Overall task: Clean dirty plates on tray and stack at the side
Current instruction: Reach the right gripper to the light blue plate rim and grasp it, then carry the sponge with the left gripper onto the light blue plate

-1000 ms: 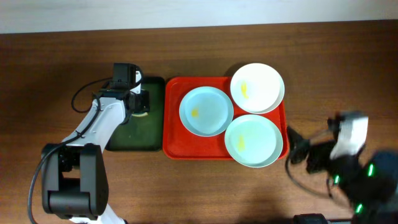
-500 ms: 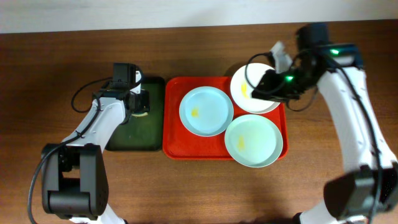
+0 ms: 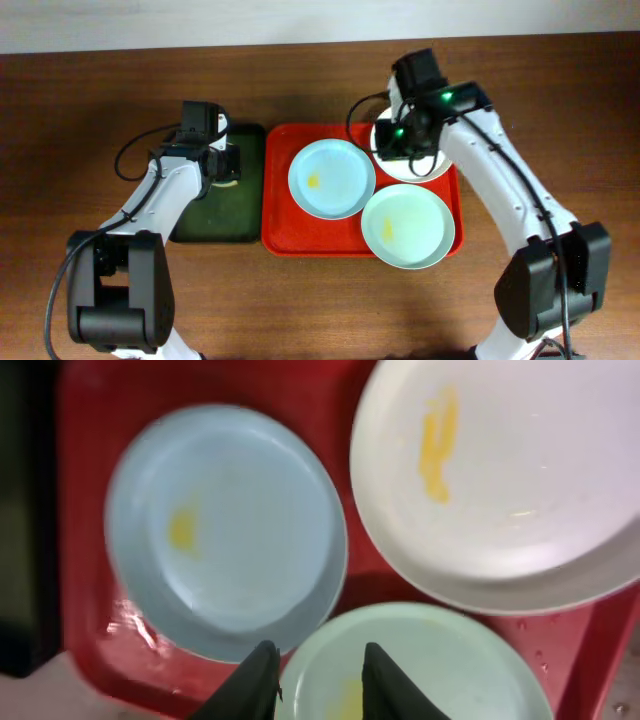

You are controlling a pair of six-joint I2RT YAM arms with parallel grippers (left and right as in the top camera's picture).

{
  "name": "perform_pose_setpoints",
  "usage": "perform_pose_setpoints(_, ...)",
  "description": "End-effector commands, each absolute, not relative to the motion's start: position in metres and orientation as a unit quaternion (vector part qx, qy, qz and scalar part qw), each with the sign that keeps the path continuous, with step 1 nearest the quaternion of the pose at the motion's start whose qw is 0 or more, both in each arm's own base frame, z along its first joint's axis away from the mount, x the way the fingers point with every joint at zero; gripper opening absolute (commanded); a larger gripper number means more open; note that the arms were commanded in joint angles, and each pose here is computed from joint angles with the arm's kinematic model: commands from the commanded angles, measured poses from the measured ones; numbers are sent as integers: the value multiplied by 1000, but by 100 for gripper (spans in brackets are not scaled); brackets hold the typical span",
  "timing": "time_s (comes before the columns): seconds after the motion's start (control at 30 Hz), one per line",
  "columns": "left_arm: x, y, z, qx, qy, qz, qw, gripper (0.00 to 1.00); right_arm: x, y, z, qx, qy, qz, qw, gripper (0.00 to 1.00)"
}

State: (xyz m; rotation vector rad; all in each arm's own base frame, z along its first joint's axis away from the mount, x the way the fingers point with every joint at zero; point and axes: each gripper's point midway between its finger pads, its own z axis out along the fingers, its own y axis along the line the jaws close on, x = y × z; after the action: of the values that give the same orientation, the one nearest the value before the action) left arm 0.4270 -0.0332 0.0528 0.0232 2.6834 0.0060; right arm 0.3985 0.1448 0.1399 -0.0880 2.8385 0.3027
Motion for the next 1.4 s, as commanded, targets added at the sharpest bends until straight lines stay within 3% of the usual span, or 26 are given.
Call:
perform_pose_setpoints(0.0,432,-33,55,15,973,5,232,0,393,138,101,-3,989,60,136,33)
perform_pose_setpoints(0.2,432,-33,55,15,973,5,232,0,393,148,51,-4,982,97,164,33)
perform_pose_setpoints(0.4,432,-33,55,15,973,5,232,0,399,151,40,-6,976,107,187,31)
perform_pose_setpoints(0.5,432,-33,55,15,973,5,232,0,398,152,39,-7,976,107,188,23)
perform_pose_setpoints(0.93,432,-33,55,15,973,5,232,0,397,158,17,-23,979,64,193,22)
perform_pose_setpoints(0.97,432,-33,55,15,973,5,232,0,397,158,13,-23,980,63,190,20)
perform_pose_setpoints(1.03,432,-33,55,15,973,5,232,0,397,159,12,-24,980,65,188,4)
perform_pose_setpoints(1.1,432,-33,55,15,973,5,232,0,396,161,13,-15,980,74,185,4)
perform_pose_setpoints(1.3,432,-33,55,15,973,5,231,0,386,186,22,22,978,150,144,4)
perform_pose_setpoints(1.33,432,-33,55,15,973,5,231,0,384,185,23,25,979,147,137,11)
perform_pose_setpoints(1.37,432,-33,55,15,973,5,232,0,382,184,23,25,980,144,131,27)
